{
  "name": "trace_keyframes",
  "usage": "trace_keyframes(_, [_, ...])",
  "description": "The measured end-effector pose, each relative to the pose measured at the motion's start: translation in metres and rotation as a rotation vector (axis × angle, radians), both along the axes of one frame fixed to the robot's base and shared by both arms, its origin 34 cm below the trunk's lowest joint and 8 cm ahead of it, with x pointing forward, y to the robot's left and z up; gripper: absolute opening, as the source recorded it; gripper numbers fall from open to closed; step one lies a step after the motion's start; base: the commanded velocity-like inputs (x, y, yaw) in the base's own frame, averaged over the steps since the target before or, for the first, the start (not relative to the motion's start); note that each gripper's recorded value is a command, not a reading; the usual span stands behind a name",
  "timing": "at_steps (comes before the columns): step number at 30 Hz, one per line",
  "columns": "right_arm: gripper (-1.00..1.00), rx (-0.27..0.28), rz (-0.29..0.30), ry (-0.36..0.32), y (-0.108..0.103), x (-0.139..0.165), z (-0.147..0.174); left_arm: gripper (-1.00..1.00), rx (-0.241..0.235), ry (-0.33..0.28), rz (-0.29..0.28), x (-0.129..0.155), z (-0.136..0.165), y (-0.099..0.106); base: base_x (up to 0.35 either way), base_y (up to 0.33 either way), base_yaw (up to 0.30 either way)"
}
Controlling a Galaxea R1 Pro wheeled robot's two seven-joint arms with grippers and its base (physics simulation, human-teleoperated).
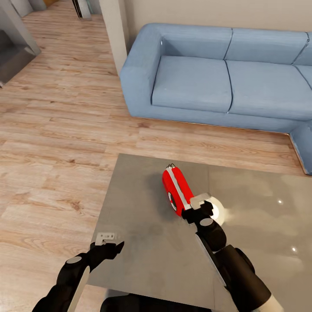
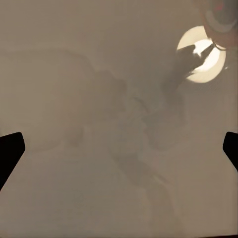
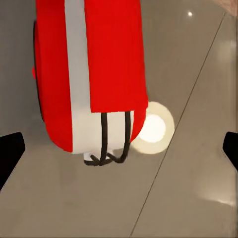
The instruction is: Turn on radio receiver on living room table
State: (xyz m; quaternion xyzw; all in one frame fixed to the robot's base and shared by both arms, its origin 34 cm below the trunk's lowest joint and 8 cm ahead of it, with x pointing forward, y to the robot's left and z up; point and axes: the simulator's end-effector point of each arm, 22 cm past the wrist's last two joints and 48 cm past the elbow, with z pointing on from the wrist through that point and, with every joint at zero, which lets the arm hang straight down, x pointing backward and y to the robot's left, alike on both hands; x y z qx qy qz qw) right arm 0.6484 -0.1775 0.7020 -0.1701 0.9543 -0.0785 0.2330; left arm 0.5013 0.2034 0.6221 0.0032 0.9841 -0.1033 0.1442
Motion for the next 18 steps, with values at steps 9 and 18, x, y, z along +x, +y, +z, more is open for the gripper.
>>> trace_keyframes(9, [1.0, 0.093, 0.035, -0.014, 0.044, 0.071, 0.043, 1.0, 0.0, -0.003, 0.0, 0.001, 0.0, 0.0, 0.0, 0.0, 0.0])
trace_keyframes(18, [1.0, 0.182, 0.044, 0.0, 0.098, 0.091, 0.057, 1.0, 0.0, -0.007, 0.0, 0.002, 0.0, 0.0, 0.0, 0.0, 0.0])
